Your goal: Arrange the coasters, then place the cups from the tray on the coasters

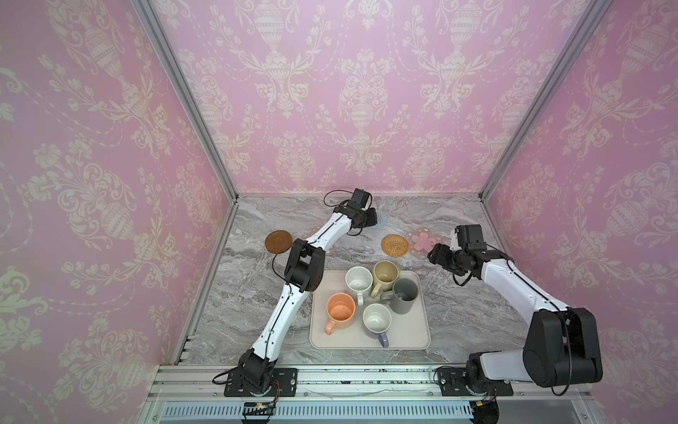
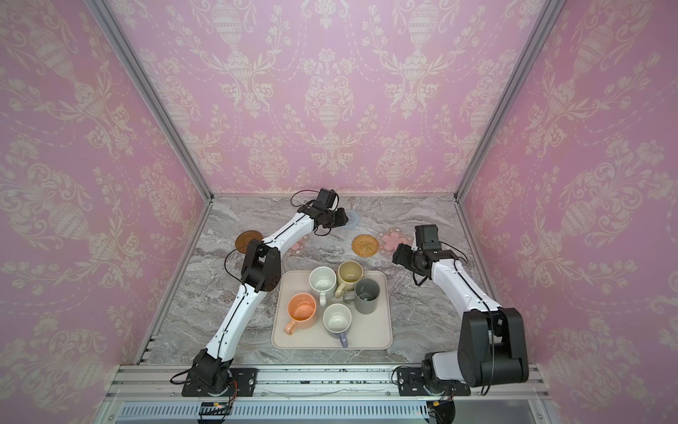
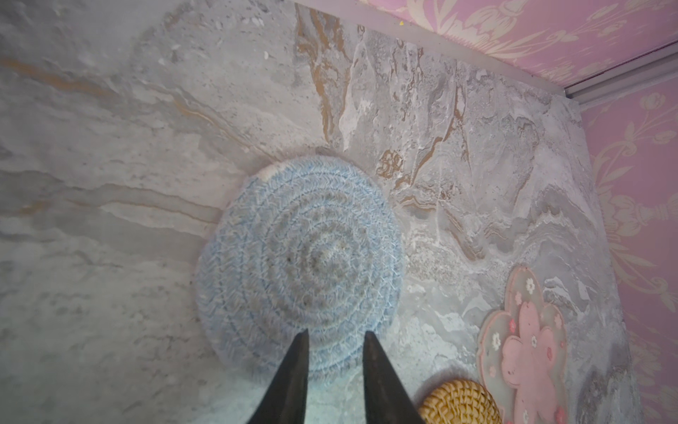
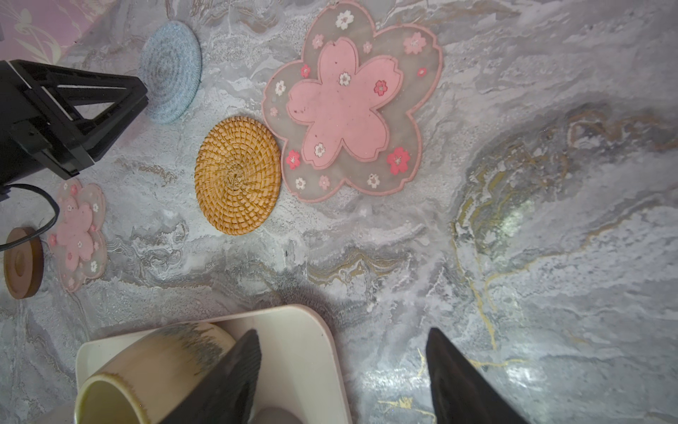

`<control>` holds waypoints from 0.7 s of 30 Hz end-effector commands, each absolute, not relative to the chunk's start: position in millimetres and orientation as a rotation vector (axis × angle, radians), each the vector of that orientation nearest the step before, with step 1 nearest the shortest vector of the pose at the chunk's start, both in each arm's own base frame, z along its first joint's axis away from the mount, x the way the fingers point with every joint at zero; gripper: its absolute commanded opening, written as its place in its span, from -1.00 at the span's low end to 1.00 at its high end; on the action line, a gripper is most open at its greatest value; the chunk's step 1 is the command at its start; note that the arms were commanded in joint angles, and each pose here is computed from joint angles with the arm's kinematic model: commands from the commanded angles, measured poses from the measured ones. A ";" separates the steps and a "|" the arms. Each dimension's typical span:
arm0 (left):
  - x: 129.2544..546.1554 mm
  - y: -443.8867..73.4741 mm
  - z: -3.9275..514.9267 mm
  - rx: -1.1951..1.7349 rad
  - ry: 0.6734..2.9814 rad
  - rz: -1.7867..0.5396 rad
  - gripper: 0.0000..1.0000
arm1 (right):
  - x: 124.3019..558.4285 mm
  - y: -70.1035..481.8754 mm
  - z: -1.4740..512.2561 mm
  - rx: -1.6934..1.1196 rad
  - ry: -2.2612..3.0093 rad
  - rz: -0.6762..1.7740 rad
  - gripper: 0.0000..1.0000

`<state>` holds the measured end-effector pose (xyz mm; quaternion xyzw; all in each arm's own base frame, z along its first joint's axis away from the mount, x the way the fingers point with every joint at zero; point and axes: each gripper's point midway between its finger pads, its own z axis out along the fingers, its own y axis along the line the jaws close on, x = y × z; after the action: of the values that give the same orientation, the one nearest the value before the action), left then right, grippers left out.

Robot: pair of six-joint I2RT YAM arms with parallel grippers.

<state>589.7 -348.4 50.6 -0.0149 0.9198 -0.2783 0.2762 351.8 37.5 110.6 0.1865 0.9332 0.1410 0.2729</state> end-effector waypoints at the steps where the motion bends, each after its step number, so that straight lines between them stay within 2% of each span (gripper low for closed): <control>1: 594.4 -349.8 43.8 -0.086 2.465 -0.748 -0.43 | 342.4 30.9 109.0 0.492 2.523 0.344 0.46; 13: 568.9 -316.8 24.0 -0.102 2.623 -0.572 -0.49 | 336.9 29.0 103.8 0.503 2.533 0.351 0.47; 21: 533.8 -287.4 26.9 -0.058 2.745 -0.486 -0.49 | 334.4 31.1 103.9 0.502 2.534 0.368 0.48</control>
<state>562.6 -315.6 38.7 -0.0281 0.9483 -0.2231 0.2242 340.7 32.3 101.6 0.1900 0.9369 0.1349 0.2605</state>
